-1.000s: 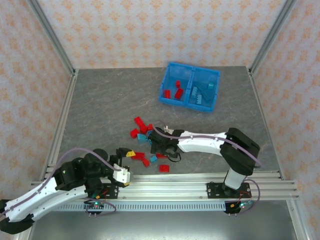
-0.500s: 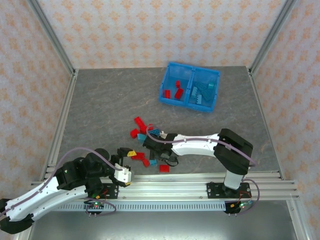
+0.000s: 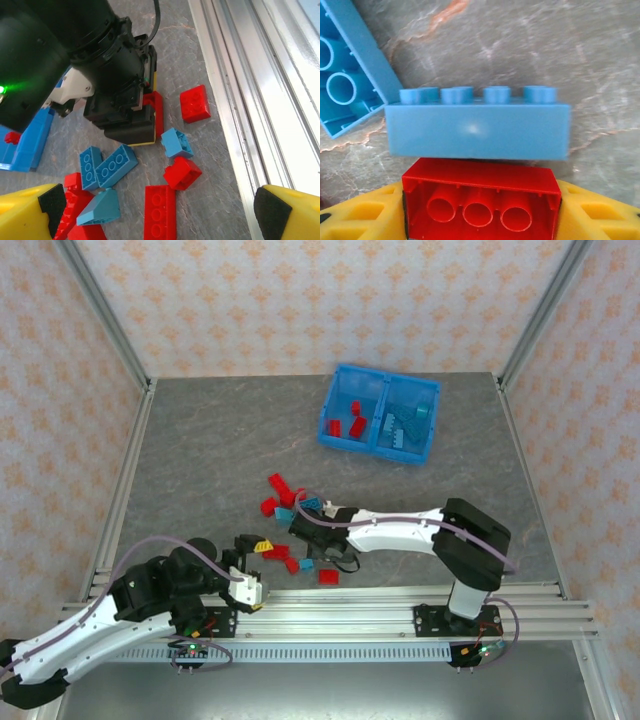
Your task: Sort the legos into containers by color
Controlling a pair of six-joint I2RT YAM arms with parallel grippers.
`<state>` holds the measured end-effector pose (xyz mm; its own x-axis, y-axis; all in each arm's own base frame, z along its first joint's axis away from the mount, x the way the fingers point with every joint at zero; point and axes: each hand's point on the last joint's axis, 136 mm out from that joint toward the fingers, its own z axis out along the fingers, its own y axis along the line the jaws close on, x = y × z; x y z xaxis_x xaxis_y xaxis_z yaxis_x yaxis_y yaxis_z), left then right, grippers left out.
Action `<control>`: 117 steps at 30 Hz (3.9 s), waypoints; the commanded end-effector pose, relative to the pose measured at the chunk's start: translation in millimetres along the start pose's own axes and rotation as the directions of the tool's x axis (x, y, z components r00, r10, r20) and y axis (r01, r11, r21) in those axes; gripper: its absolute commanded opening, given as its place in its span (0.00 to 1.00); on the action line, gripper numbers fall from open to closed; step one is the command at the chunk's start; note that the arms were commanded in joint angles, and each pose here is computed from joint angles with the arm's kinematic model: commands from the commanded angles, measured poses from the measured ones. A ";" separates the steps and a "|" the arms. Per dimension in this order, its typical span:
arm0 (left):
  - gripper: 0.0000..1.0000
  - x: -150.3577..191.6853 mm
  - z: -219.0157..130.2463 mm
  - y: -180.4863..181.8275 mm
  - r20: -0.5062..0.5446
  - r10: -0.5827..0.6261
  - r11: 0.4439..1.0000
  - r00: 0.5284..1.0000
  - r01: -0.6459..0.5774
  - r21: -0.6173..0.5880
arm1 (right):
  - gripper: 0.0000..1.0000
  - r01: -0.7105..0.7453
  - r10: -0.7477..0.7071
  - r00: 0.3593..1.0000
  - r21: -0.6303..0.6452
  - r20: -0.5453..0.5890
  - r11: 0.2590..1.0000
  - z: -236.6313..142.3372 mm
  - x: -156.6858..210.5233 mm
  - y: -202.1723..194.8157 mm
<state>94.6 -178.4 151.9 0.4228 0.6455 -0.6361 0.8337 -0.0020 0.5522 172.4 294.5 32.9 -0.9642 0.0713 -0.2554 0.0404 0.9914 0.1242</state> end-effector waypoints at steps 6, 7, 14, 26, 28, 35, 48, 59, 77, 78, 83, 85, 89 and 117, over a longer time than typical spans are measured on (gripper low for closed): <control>1.00 -8.8 -2.7 23.0 0.070 -0.041 0.992 0.997 0.049 -0.113 | 0.54 -0.030 0.050 0.959 -0.077 0.277 0.997 -93.5 -60.2 -18.8; 1.00 -9.4 -3.1 24.7 0.077 -0.045 0.991 0.996 0.054 -0.119 | 0.54 -0.027 0.051 0.952 -0.082 0.303 0.996 -101.0 -70.8 -21.1; 1.00 -7.2 -1.8 36.5 0.084 -0.070 0.985 0.994 0.082 -0.151 | 0.54 -0.023 0.039 0.891 -0.042 0.453 0.999 -127.0 -189.2 -35.4; 1.00 6.6 -8.8 37.6 0.061 -0.047 0.970 0.997 0.060 -0.235 | 0.55 -0.142 0.128 0.900 0.004 0.417 0.990 -53.8 -362.7 -48.0; 1.00 7.1 -9.1 38.6 0.061 -0.046 0.968 0.997 0.059 -0.244 | 0.59 -0.149 0.134 0.906 0.005 0.402 0.989 -42.3 -374.2 -47.5; 1.00 7.0 -9.2 42.1 0.064 -0.060 0.964 0.996 0.075 -0.257 | 0.75 -0.137 0.125 0.903 0.001 0.411 0.991 -49.5 -397.9 -42.3; 1.00 7.1 -7.9 104.1 0.014 -0.600 0.751 0.800 0.569 -0.334 | 0.79 0.075 0.018 0.912 -0.208 0.411 0.975 -156.3 -327.1 -16.0; 1.00 0.3 28.4 118.8 -0.101 -0.578 0.802 0.810 0.541 -0.252 | 0.89 0.132 -0.092 0.984 -0.288 0.151 0.948 -87.1 -88.4 -27.2; 1.00 19.6 38.9 79.9 -0.133 -0.368 0.924 0.920 0.345 -0.164 | 0.91 0.163 -0.158 0.987 -0.182 0.042 0.970 4.5 -54.3 16.0; 1.00 20.1 39.7 78.3 -0.139 -0.364 0.926 0.921 0.343 -0.156 | 0.87 0.170 -0.166 0.985 -0.164 0.040 0.972 8.8 -52.6 16.2; 1.00 19.4 41.6 71.2 -0.147 -0.344 0.937 0.927 0.330 -0.113 | 0.82 0.200 -0.198 0.980 -0.062 0.033 0.978 18.2 -43.1 10.6; 1.00 18.2 41.6 70.9 -0.143 -0.340 0.939 0.930 0.326 -0.108 | 0.83 0.190 -0.190 0.982 -0.039 0.024 0.981 19.2 -38.9 6.2; 1.00 17.3 40.9 70.9 -0.142 -0.339 0.939 0.930 0.326 -0.105 | 0.80 0.142 -0.142 0.990 -0.024 0.022 0.990 18.9 -34.3 -4.0; 1.00 -1.9 29.1 79.8 -0.030 -0.312 0.942 0.950 0.305 -0.142 | 0.53 -0.091 0.141 0.870 -0.126 0.472 0.988 -125.2 -197.0 -81.8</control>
<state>164.2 -202.6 175.3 0.1022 0.6461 -0.7564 0.8863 0.2861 0.3641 297.6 226.1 169.7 -0.7704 0.2474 -0.5876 0.0451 0.9405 0.3368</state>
